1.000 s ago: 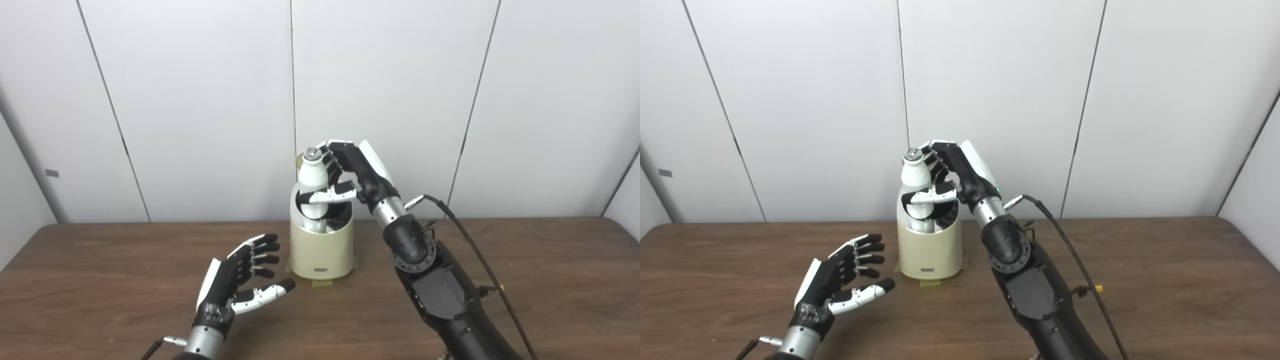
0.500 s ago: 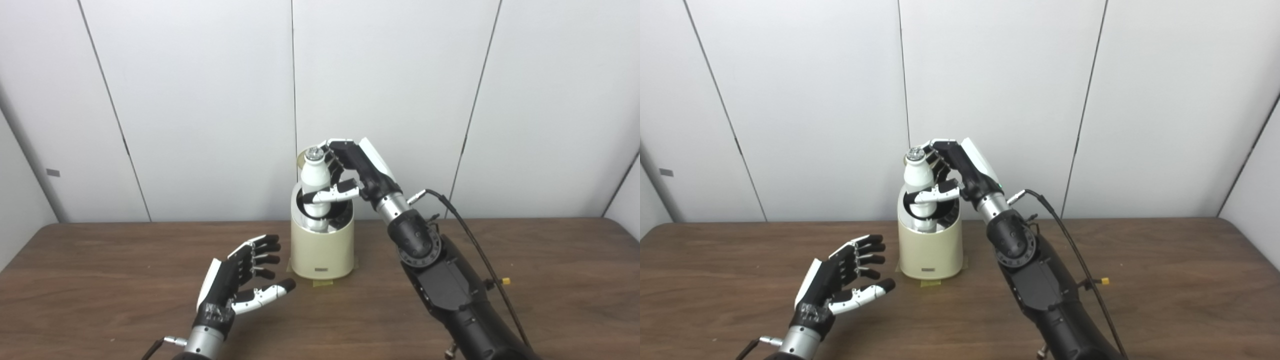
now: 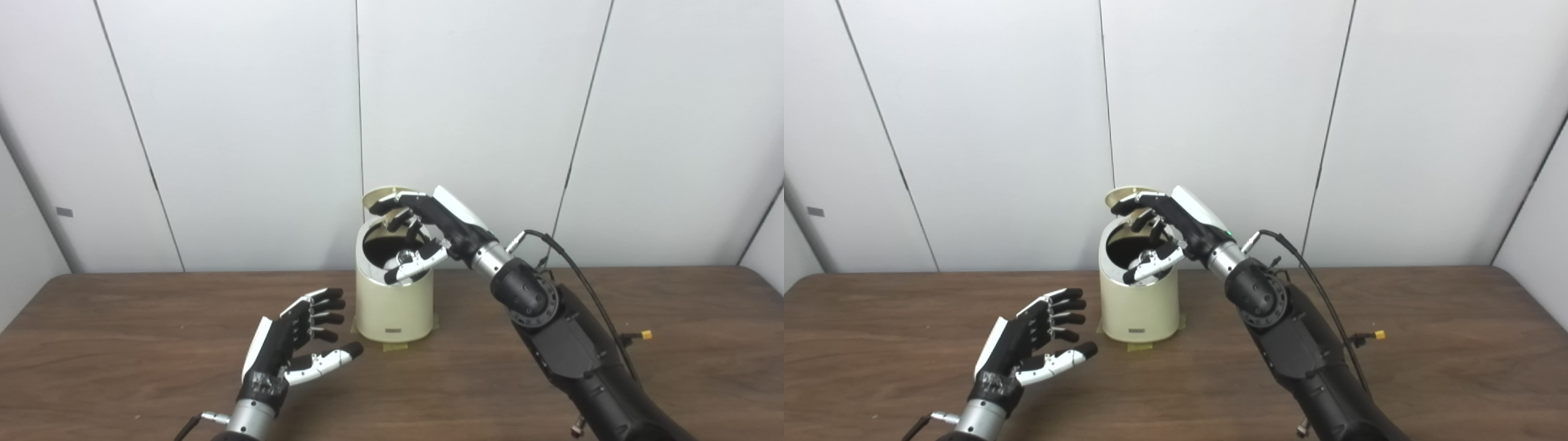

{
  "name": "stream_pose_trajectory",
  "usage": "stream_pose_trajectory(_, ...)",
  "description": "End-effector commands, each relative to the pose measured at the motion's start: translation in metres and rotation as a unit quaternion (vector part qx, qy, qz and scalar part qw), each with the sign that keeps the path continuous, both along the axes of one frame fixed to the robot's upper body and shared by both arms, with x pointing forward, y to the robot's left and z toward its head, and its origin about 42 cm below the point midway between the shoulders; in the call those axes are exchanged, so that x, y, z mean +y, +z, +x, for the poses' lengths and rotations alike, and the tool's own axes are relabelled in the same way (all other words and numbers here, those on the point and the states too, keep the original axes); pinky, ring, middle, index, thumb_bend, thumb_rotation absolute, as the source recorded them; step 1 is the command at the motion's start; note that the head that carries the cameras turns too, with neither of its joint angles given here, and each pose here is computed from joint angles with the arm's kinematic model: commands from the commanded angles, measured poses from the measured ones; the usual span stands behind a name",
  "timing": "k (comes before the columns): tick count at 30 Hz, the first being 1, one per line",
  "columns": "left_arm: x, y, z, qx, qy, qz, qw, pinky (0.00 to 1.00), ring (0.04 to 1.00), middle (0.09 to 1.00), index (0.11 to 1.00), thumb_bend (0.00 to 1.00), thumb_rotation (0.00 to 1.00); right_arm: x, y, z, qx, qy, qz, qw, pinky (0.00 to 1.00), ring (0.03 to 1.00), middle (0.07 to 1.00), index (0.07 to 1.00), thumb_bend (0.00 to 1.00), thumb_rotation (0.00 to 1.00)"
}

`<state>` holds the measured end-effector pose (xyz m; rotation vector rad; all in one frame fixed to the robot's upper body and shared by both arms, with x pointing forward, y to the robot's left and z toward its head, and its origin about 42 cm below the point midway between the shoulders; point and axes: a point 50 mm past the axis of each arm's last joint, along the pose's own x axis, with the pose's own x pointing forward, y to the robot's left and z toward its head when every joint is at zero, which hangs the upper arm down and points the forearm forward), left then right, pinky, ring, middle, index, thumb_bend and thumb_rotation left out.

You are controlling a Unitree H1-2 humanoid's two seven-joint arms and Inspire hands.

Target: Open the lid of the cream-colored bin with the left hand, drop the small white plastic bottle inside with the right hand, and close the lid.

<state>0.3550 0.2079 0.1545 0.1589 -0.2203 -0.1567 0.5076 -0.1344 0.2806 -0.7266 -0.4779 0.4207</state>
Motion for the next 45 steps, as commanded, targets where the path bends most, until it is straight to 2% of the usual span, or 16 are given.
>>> stream_pose_trajectory(1,-0.004,0.023,0.007,-0.043,-0.007,-0.002,0.999,0.61,0.709,0.763,0.792,0.79,0.11,-0.001,0.033,0.002,-0.047,0.007,0.003,0.999,0.47,0.653,0.757,0.728,0.81,0.00)
stream_pose_trajectory(9,-0.003,0.022,0.008,-0.043,-0.008,-0.001,0.999,0.61,0.714,0.765,0.792,0.80,0.13,-0.007,0.031,-0.004,-0.044,0.009,0.032,0.998,0.51,0.668,0.751,0.724,0.80,0.00)
stream_pose_trajectory(11,-0.003,0.023,0.008,-0.044,-0.008,-0.001,0.999,0.60,0.713,0.764,0.792,0.80,0.13,-0.010,0.034,-0.011,-0.060,0.018,0.060,0.996,0.48,0.639,0.738,0.712,0.80,0.00)
stream_pose_trajectory(14,-0.003,0.023,0.007,-0.043,-0.007,-0.001,0.999,0.63,0.716,0.764,0.791,0.81,0.13,-0.016,0.039,-0.024,-0.094,0.019,0.100,0.990,0.40,0.539,0.684,0.677,0.79,0.00)
stream_pose_trajectory(17,-0.002,0.024,0.007,-0.044,-0.005,-0.004,0.999,0.63,0.718,0.765,0.787,0.80,0.12,-0.028,0.042,-0.040,-0.116,0.016,0.155,0.981,0.35,0.487,0.642,0.658,0.78,0.00)
stream_pose_trajectory(18,-0.002,0.025,0.008,-0.045,-0.005,-0.004,0.999,0.63,0.718,0.766,0.787,0.80,0.11,-0.037,0.040,-0.046,-0.129,0.009,0.173,0.976,0.34,0.479,0.637,0.655,0.78,0.00)
stream_pose_trajectory(19,-0.002,0.025,0.008,-0.046,-0.004,-0.003,0.999,0.62,0.714,0.764,0.788,0.80,0.12,-0.046,0.035,-0.050,-0.131,0.001,0.194,0.972,0.33,0.444,0.618,0.641,0.78,0.00)
stream_pose_trajectory(21,-0.001,0.026,0.008,-0.047,-0.003,-0.002,0.999,0.61,0.709,0.762,0.790,0.79,0.12,-0.057,0.028,-0.055,-0.130,-0.010,0.220,0.967,0.33,0.435,0.615,0.639,0.77,0.01)
stream_pose_trajectory(23,0.000,0.026,0.008,-0.049,-0.003,-0.004,0.999,0.59,0.708,0.762,0.791,0.79,0.12,-0.072,0.015,-0.062,-0.119,-0.020,0.249,0.961,0.31,0.408,0.604,0.651,0.77,0.04)
stream_pose_trajectory(26,0.002,0.026,0.007,-0.051,-0.001,-0.004,0.999,0.59,0.703,0.759,0.788,0.78,0.10,-0.094,-0.010,-0.075,-0.094,-0.042,0.281,0.954,0.34,0.429,0.636,0.685,0.76,0.05)
stream_pose_trajectory(31,0.004,0.029,0.006,-0.057,0.006,-0.003,0.998,0.59,0.692,0.758,0.789,0.78,0.11,-0.122,-0.069,-0.105,-0.016,-0.097,0.305,0.947,0.42,0.492,0.711,0.765,0.79,0.12)
stream_pose_trajectory(33,0.004,0.031,0.006,-0.059,0.010,-0.003,0.998,0.59,0.696,0.766,0.794,0.78,0.12,-0.123,-0.082,-0.112,0.012,-0.110,0.318,0.942,0.45,0.517,0.739,0.783,0.80,0.14)
stream_pose_trajectory(34,0.005,0.033,0.007,-0.061,0.012,-0.003,0.998,0.61,0.730,0.796,0.809,0.79,0.14,-0.124,-0.090,-0.114,0.022,-0.113,0.325,0.939,0.48,0.537,0.755,0.790,0.82,0.16)
stream_pose_trajectory(37,0.006,0.040,0.011,-0.068,0.019,0.003,0.998,0.66,0.820,0.878,0.864,0.80,0.18,-0.123,-0.103,-0.118,0.034,-0.117,0.331,0.936,0.54,0.583,0.790,0.808,0.84,0.18)
stream_pose_trajectory(41,0.009,0.066,0.026,-0.092,0.023,0.040,0.995,0.75,0.925,0.971,0.956,0.86,0.27,-0.117,-0.115,-0.126,0.045,-0.113,0.336,0.934,0.60,0.640,0.797,0.797,0.85,0.21)
stream_pose_trajectory(45,0.005,0.094,0.045,-0.114,0.018,0.061,0.991,0.89,0.989,0.998,0.997,0.94,0.33,-0.106,-0.121,-0.135,0.060,-0.115,0.345,0.930,0.55,0.647,0.792,0.790,0.84,0.24)
